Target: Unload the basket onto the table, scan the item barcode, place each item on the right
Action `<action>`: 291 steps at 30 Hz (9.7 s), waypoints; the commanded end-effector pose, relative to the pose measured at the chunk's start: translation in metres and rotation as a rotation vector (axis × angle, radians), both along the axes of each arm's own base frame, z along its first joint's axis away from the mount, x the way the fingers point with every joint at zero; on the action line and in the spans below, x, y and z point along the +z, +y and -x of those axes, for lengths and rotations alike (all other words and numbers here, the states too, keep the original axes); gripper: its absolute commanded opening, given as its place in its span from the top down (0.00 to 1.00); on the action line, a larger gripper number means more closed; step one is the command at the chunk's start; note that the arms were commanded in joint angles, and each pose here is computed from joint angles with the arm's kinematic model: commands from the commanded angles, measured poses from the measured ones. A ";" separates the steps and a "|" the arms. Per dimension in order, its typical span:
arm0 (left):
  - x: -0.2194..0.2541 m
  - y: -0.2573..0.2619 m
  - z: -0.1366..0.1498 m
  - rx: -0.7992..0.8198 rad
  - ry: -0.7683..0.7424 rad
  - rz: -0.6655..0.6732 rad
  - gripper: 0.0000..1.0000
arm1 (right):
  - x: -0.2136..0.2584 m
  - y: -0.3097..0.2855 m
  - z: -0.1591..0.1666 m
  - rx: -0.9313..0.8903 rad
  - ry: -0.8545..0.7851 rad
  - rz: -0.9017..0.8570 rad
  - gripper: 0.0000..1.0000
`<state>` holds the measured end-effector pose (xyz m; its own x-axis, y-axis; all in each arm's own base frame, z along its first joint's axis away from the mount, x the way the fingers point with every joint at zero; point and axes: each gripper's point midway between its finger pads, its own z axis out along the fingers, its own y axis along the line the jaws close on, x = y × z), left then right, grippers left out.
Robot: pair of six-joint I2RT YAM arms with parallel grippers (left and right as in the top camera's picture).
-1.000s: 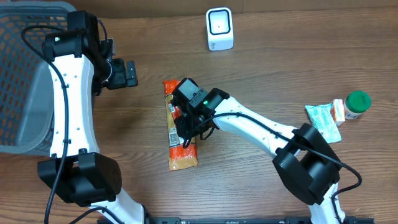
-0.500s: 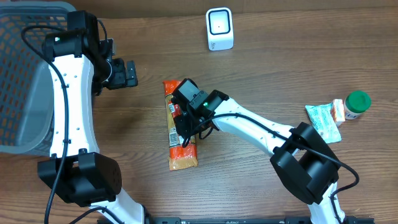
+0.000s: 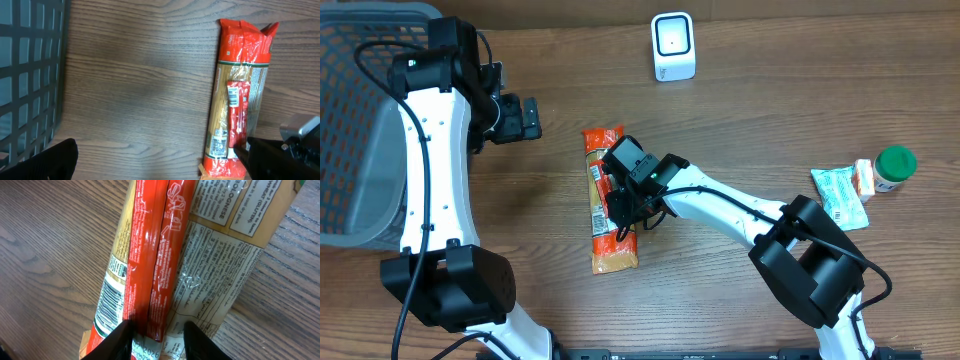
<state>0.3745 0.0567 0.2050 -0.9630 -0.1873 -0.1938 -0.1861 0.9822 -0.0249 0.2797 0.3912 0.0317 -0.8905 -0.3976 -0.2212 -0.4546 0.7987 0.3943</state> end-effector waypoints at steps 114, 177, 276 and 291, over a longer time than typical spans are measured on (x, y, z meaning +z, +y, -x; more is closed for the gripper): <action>0.014 -0.001 -0.001 -0.014 -0.043 -0.005 0.00 | 0.007 -0.045 0.033 0.633 -0.377 -0.022 0.46; 0.014 -0.001 -0.001 -0.014 -0.043 -0.005 0.00 | -0.010 -0.060 0.035 0.190 0.171 -0.313 0.32; 0.014 -0.001 -0.001 -0.014 -0.043 -0.005 0.00 | -0.040 -0.060 0.013 -0.368 0.404 -0.184 0.96; 0.014 -0.001 -0.001 -0.014 -0.043 -0.005 0.00 | -0.017 -0.152 -0.007 -0.440 0.239 0.152 0.96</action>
